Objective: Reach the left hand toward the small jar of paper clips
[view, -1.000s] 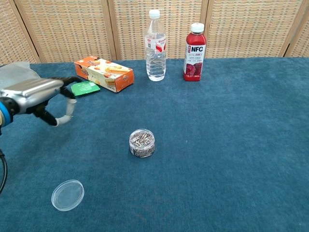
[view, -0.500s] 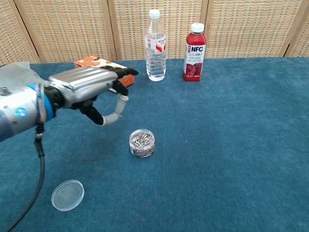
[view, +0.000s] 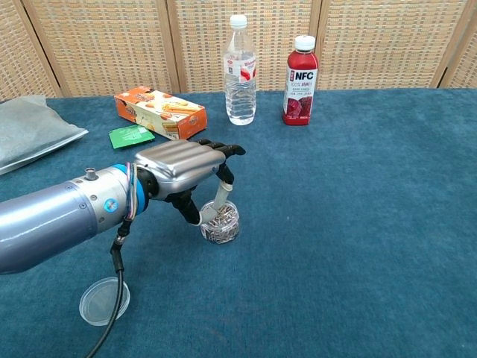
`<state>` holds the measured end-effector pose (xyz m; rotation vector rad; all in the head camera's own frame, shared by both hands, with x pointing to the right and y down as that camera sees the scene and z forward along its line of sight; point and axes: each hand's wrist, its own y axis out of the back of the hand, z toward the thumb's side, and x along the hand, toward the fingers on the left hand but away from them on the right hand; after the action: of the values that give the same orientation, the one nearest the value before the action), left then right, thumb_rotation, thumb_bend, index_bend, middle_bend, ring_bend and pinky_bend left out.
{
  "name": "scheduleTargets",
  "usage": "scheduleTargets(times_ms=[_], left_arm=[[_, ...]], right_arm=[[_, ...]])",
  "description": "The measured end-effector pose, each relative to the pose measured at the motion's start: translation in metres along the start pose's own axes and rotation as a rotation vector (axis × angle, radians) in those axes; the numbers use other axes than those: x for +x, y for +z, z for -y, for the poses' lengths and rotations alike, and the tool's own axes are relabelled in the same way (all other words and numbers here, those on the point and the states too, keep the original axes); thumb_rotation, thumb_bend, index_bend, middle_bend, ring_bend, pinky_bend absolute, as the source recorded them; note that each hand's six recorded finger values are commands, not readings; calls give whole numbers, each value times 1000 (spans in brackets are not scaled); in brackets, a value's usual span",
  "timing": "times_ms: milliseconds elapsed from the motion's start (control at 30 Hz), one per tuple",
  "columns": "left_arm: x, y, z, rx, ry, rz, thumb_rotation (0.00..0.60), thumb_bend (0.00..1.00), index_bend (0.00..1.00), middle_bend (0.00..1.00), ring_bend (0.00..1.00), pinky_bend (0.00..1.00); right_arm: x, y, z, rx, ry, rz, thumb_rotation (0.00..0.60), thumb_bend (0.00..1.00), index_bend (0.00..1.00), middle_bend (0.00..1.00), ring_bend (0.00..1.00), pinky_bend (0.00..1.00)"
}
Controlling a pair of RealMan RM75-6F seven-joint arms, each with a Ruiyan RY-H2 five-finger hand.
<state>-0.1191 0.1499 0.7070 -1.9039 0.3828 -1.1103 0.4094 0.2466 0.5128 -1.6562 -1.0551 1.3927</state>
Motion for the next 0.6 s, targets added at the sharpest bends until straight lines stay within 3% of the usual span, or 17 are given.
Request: scheduleTargets(times_ms=[100, 167, 233, 333, 433, 600], left_arm=[[1, -1, -3, 2, 7, -11, 600, 433, 863, 0, 0, 0], [1, -1, -5, 7, 13, -19, 600, 431, 728, 0, 0, 0], [1, -2, -6, 11, 12, -26, 600, 386, 401, 0, 0, 0], [0, -2, -8, 9, 9, -30, 600, 269, 85, 0, 0, 0], [-1, -1, -10, -3, 7, -29, 600, 215, 1, 0, 0, 0], [-4, 0, -16, -30, 13, -22, 600, 195, 0, 0, 0, 0]], right_arm=[[0, 0, -1, -4, -1, -1, 600, 0, 0, 0, 0, 0], [1, 0, -1, -5, 0, -2, 600, 0, 0, 0, 0, 0], [1, 0, -1, -5, 0, -3, 600, 0, 0, 0, 0, 0], [1, 0, -1, -5, -1, -4, 600, 0, 0, 0, 0, 0], [1, 0, -1, -5, 0, -3, 600, 0, 0, 0, 0, 0], [2, 1, -2, -9, -3, -6, 600, 0, 0, 0, 0, 0]])
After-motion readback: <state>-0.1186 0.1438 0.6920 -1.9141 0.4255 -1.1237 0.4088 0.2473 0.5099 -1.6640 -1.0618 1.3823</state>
